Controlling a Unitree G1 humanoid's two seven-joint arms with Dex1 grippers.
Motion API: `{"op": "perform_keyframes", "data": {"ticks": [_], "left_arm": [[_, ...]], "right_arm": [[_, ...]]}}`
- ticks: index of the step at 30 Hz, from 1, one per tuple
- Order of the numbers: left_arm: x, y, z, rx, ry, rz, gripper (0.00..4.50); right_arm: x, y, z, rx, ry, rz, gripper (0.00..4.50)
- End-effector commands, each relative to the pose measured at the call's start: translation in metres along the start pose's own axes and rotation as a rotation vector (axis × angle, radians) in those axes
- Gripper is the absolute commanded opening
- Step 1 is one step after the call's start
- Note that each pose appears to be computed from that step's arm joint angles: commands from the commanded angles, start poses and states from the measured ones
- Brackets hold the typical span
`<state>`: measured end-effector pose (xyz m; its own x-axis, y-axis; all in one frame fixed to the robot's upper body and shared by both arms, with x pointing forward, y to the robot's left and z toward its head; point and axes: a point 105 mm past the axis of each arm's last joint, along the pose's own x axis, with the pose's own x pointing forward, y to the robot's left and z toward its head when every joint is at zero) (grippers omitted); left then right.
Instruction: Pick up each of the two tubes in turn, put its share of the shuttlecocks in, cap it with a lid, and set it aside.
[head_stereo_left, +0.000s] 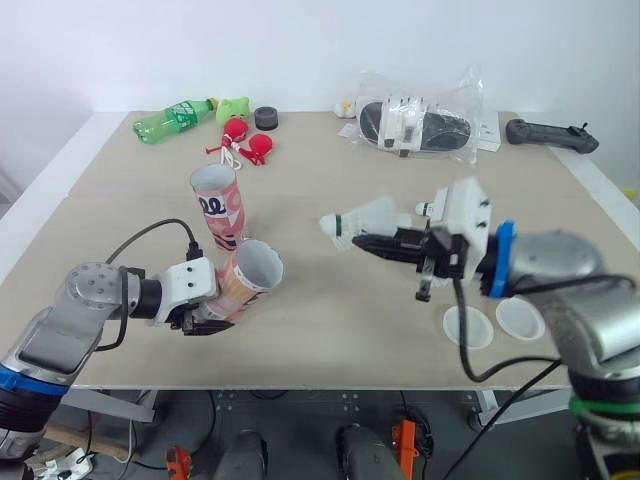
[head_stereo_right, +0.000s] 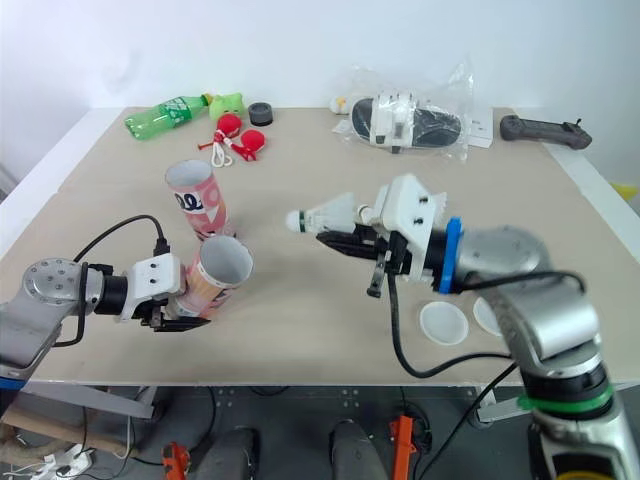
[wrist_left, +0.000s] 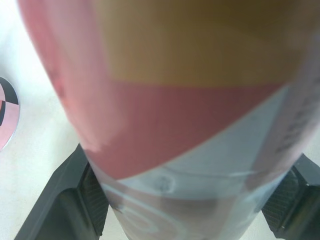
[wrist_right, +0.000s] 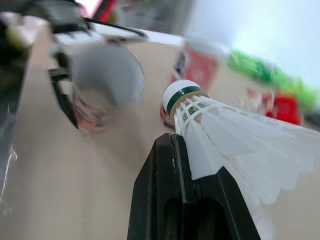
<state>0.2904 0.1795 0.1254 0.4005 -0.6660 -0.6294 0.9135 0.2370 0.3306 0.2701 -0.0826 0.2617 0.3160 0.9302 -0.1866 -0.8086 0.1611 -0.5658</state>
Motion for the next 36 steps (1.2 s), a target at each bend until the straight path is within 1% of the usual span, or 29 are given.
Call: {"op": "perform_keyframes", "data": {"ticks": [1, 6, 12, 15, 17, 23, 24, 25, 26, 27, 29, 30, 31, 32, 33, 34, 36], "left_arm": [[0.013, -0.01, -0.006, -0.019, 0.017, -0.054, 3.25], [0.014, -0.008, -0.005, -0.015, 0.018, -0.056, 3.25], [0.014, -0.009, -0.006, -0.02, 0.02, -0.058, 3.25], [0.014, -0.009, -0.005, -0.022, 0.015, -0.058, 3.25], [0.015, -0.009, -0.004, -0.024, 0.009, -0.057, 3.25], [0.016, -0.009, -0.002, -0.024, 0.005, -0.052, 3.25], [0.017, -0.008, -0.001, -0.024, 0.003, -0.051, 3.25], [0.017, -0.008, -0.001, -0.024, 0.003, -0.051, 3.25], [0.017, -0.008, -0.001, -0.024, 0.003, -0.05, 3.25], [0.017, -0.009, -0.002, -0.025, 0.004, -0.051, 3.25], [0.017, -0.009, -0.002, -0.029, 0.004, -0.051, 3.25], [0.018, -0.009, -0.002, -0.03, 0.004, -0.051, 3.25], [0.018, -0.009, -0.002, -0.032, 0.002, -0.05, 3.25], [0.019, -0.009, -0.002, -0.033, 0.001, -0.05, 3.25], [0.02, -0.01, -0.002, -0.033, 0.0, -0.051, 3.25], [0.021, -0.01, -0.001, -0.033, -0.001, -0.052, 3.25], [0.021, -0.011, 0.0, -0.039, -0.009, -0.054, 3.25]], "right_arm": [[0.017, 0.004, 0.008, -0.122, 0.0, 0.113, 0.06], [0.044, 0.005, 0.012, -0.3, 0.042, 0.219, 0.06], [0.057, 0.002, 0.01, -0.393, 0.073, 0.245, 0.06], [0.061, 0.004, 0.006, -0.407, 0.091, 0.263, 0.06], [0.066, 0.006, -0.003, -0.419, 0.127, 0.273, 0.06], [0.074, 0.012, -0.001, -0.406, 0.102, 0.293, 0.06], [0.075, 0.014, 0.0, -0.404, 0.093, 0.298, 0.35], [0.075, 0.015, 0.002, -0.396, 0.082, 0.304, 0.73], [0.076, 0.017, 0.003, -0.39, 0.073, 0.309, 0.87], [0.076, 0.017, 0.004, -0.387, 0.068, 0.31, 1.48], [0.074, 0.017, 0.007, -0.377, 0.056, 0.306, 2.25], [0.073, 0.017, 0.008, -0.372, 0.051, 0.301, 2.77], [0.072, 0.016, 0.01, -0.36, 0.045, 0.296, 3.17], [0.071, 0.016, 0.011, -0.352, 0.041, 0.292, 3.79], [0.068, 0.015, 0.012, -0.329, 0.034, 0.282, 4.17], [0.067, 0.014, 0.013, -0.312, 0.029, 0.275, 4.47], [0.06, 0.011, 0.018, -0.239, 0.0, 0.241, 4.47]]}}
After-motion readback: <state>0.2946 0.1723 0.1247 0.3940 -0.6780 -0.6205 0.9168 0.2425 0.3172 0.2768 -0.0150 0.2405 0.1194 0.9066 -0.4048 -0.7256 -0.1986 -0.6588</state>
